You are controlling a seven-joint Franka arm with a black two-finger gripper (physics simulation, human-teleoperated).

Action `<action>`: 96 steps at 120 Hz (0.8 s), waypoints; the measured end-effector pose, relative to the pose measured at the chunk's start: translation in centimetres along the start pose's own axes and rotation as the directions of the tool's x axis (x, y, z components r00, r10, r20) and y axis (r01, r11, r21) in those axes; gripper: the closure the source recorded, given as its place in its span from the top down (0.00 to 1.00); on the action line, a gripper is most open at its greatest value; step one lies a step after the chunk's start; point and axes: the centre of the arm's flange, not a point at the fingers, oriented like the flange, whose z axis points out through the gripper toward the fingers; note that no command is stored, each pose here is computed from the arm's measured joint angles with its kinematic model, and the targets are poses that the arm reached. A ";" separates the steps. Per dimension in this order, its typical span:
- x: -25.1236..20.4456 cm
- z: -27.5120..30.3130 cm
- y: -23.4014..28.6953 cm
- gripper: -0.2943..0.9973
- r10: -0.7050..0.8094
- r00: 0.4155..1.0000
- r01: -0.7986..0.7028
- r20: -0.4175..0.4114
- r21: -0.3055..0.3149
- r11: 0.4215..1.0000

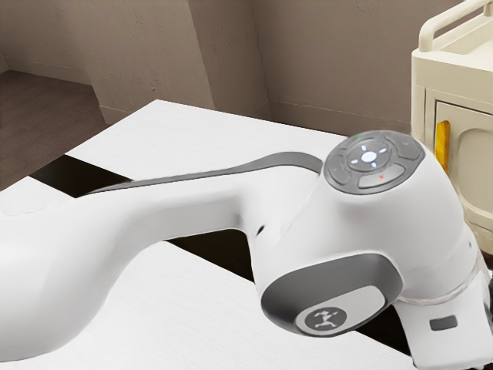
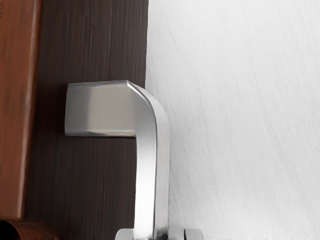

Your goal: Pull the drawer handle with one arm to open the drawer

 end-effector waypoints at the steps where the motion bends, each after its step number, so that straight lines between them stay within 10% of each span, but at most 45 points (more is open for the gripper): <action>1: 0.0 -0.1 0.1 0.26 0.000 1.000 0.000 0.001 0.000 1.000; 96: -0.5 -3.5 9.3 0.25 -0.064 0.996 0.064 0.063 0.008 0.998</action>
